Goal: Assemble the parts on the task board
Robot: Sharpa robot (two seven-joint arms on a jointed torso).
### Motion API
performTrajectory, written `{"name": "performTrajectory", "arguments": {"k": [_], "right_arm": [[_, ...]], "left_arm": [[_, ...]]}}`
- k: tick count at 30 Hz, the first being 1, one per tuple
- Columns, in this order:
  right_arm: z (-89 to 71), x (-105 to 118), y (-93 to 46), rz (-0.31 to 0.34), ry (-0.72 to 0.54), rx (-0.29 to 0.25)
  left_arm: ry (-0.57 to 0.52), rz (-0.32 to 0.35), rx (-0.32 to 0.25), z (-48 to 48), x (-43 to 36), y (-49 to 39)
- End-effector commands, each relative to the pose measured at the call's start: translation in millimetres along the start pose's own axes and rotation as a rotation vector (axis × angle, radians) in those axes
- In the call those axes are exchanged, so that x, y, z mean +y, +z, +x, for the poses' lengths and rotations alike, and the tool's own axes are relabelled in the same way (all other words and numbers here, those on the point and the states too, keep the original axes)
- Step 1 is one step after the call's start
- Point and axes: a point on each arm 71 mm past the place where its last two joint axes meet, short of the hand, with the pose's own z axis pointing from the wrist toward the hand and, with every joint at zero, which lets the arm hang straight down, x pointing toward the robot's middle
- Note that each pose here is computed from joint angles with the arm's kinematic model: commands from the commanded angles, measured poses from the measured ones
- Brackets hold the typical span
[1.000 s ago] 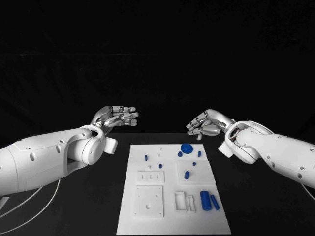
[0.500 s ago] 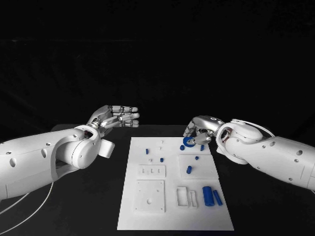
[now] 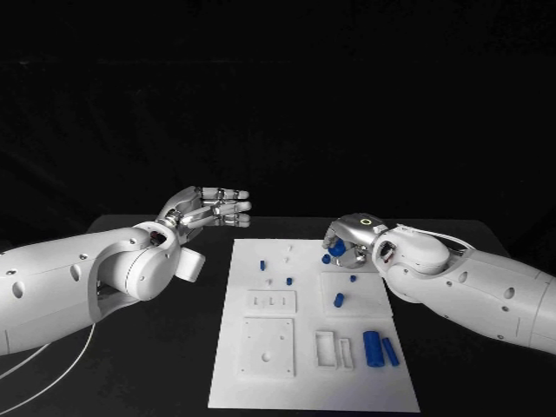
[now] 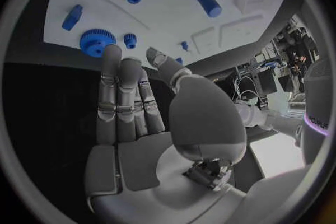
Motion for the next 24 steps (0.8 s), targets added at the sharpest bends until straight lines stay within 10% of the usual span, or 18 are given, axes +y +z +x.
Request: {"name": "performTrajectory", "arguments": {"k": [1,24], "right_arm": [[-0.1,0.6,0.3,0.023,-0.078,-0.043],[11.9,4.9,4.0,0.021,-0.099,-0.044]], "left_arm": [[0.0,0.008,0.023,2.9,-3.5,0.5],[-0.001,0.01,0.035,5.1,-7.4,2.6]]}}
